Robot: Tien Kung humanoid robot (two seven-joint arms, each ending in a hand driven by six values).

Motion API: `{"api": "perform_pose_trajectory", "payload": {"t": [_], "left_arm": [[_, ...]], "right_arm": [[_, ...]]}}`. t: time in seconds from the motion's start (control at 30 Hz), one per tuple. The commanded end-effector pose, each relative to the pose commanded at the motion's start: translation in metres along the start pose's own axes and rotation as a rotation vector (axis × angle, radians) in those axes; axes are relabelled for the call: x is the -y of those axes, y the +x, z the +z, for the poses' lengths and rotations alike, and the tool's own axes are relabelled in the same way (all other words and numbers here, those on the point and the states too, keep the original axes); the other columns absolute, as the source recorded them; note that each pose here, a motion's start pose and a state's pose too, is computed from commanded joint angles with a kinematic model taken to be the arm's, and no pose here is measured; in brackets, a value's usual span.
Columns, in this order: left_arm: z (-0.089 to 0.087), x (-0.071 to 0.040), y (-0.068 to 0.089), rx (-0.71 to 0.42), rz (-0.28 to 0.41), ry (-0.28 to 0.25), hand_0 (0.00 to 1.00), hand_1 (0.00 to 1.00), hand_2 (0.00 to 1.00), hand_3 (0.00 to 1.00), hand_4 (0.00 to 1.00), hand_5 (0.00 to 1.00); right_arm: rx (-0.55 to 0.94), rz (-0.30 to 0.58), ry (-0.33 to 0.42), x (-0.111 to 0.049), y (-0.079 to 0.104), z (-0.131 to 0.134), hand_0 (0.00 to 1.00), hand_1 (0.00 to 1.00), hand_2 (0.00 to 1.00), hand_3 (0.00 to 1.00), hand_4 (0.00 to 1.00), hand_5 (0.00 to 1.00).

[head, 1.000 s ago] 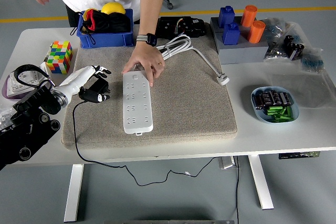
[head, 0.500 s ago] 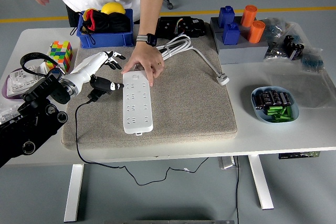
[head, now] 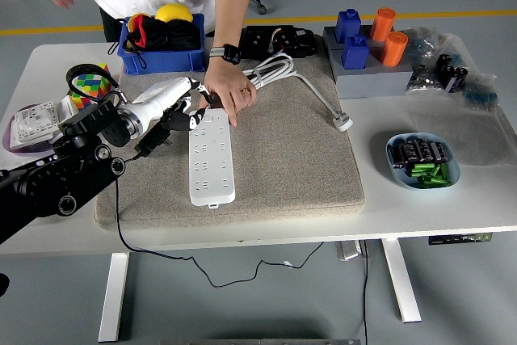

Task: Pull the plug out,throw it away,press the button

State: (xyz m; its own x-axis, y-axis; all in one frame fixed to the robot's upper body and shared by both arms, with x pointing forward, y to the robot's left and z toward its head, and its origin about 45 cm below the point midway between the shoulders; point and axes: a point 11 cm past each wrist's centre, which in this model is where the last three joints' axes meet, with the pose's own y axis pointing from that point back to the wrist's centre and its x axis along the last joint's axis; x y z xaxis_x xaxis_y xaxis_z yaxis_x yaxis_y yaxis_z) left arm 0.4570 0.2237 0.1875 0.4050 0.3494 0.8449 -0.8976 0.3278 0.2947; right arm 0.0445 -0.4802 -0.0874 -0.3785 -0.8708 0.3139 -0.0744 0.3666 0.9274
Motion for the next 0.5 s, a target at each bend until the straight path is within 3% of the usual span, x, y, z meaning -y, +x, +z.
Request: {"api": "perform_pose_trajectory", "payload": {"t": [0.27,0.5], "left_arm": [[0.008,0.014,-0.011,0.081,-0.066,0.018,0.154,0.002,0.005,0.555,0.002,0.002],[0.008,0.024,-0.011,0.14,-0.072,0.066,0.143,0.002,0.005,0.566,0.002,0.002]], "right_arm": [[-0.003,0.0,-0.004,0.0,0.0,0.002,0.749,0.667,0.656,0.619,0.657,0.515],[-0.004,0.0,0.002,0.0,0.0,-0.001,0.749,0.667,0.656,0.619,0.657,0.515]]}}
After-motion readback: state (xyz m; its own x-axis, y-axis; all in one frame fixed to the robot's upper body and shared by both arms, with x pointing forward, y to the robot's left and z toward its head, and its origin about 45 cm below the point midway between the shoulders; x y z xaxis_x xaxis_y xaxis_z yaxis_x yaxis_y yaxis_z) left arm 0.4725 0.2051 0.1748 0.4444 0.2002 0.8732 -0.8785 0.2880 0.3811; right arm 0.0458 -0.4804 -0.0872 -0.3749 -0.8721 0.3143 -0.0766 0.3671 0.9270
